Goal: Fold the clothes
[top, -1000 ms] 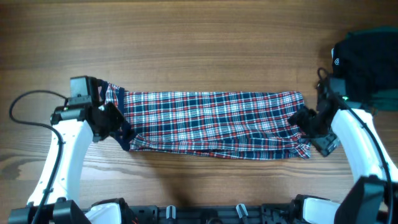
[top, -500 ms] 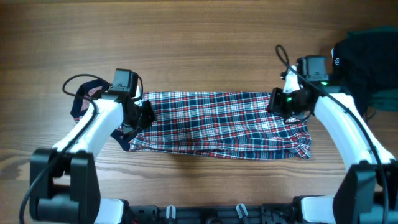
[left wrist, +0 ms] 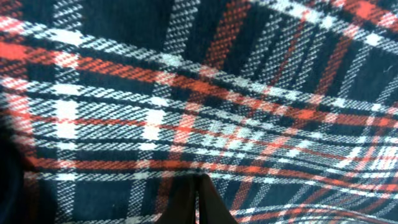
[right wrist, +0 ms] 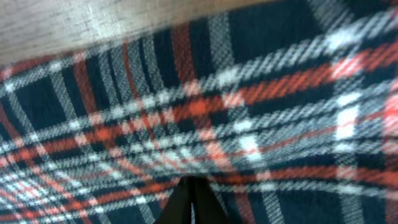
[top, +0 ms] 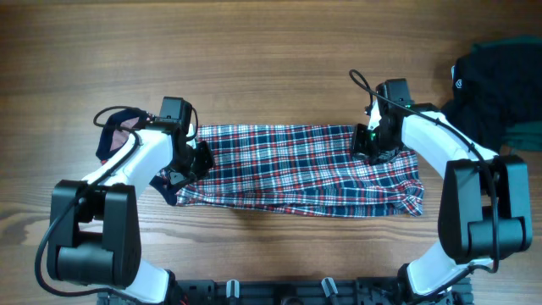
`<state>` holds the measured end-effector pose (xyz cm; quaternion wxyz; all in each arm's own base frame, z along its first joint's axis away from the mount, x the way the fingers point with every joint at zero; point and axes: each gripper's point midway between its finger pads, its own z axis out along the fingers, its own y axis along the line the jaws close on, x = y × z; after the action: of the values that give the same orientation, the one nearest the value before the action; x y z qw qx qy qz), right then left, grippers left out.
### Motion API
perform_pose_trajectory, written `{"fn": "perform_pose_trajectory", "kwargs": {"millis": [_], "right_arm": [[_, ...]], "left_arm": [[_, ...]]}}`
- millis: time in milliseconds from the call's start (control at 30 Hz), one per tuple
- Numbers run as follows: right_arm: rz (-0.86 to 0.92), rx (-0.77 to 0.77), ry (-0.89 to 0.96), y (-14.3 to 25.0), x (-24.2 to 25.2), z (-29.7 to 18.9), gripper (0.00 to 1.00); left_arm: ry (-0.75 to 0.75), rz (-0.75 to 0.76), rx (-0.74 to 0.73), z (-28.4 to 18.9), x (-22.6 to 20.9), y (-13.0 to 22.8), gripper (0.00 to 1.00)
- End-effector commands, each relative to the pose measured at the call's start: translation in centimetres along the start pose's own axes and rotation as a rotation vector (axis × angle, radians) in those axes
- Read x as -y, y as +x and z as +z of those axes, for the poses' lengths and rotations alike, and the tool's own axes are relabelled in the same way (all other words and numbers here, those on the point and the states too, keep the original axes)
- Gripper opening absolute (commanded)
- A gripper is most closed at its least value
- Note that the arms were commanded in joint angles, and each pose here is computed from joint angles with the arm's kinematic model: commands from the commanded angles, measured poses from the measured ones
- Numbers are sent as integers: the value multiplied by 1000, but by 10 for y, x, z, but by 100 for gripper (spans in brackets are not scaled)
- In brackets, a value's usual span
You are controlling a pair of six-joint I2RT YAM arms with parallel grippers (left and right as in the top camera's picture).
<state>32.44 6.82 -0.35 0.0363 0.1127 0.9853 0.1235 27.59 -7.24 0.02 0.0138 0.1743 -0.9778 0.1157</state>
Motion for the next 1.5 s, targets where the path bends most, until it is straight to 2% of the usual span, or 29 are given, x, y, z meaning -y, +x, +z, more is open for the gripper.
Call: {"fn": "perform_pose_trajectory", "kwargs": {"millis": [0, 333, 633, 833, 867, 933, 967, 1000, 1033, 1067, 1133, 1300, 1400, 1467], "right_arm": [[55, 13, 82, -7, 20, 18, 4], [161, 178, 108, -53, 58, 7, 4], [197, 281, 203, -75, 86, -3, 4], [203, 266, 265, -95, 101, -43, 6], [188, 263, 270, -99, 98, -52, 18], [175, 262, 276, -107, 92, -74, 72], [175, 260, 275, -110, 89, -84, 100], [176, 251, 273, -109, 86, -93, 100], [177, 233, 268, -106, 83, -98, 100], [178, 202, 262, -100, 80, -103, 100], [183, 139, 276, -85, 81, -106, 100], [189, 78, 287, -71, 83, -105, 100], [189, 71, 256, -70, 77, -104, 100], [187, 76, 244, -72, 75, -103, 100]], "left_arm": [[-17, -3, 13, -1, -5, -6, 4], [-30, -192, 65, -14, -57, -33, 4], [-19, -193, 94, -15, -57, -41, 4], [-10, -184, 121, -16, -55, -48, 13], [-9, -183, 121, -18, -54, -49, 16], [-4, -179, 136, -26, -51, -54, 31], [0, -177, 146, -32, -48, -57, 35], [1, -175, 153, -39, -46, -59, 40], [-9, -160, 156, -49, -45, -60, 53], [-43, -160, 155, -57, -49, -59, 70], [-142, -199, 123, -75, -69, -52, 73], [-147, -380, 109, -87, -119, -51, 76], [-94, -480, 113, -94, -144, -52, 76], [3, -488, 112, -97, -147, -54, 76]]}}
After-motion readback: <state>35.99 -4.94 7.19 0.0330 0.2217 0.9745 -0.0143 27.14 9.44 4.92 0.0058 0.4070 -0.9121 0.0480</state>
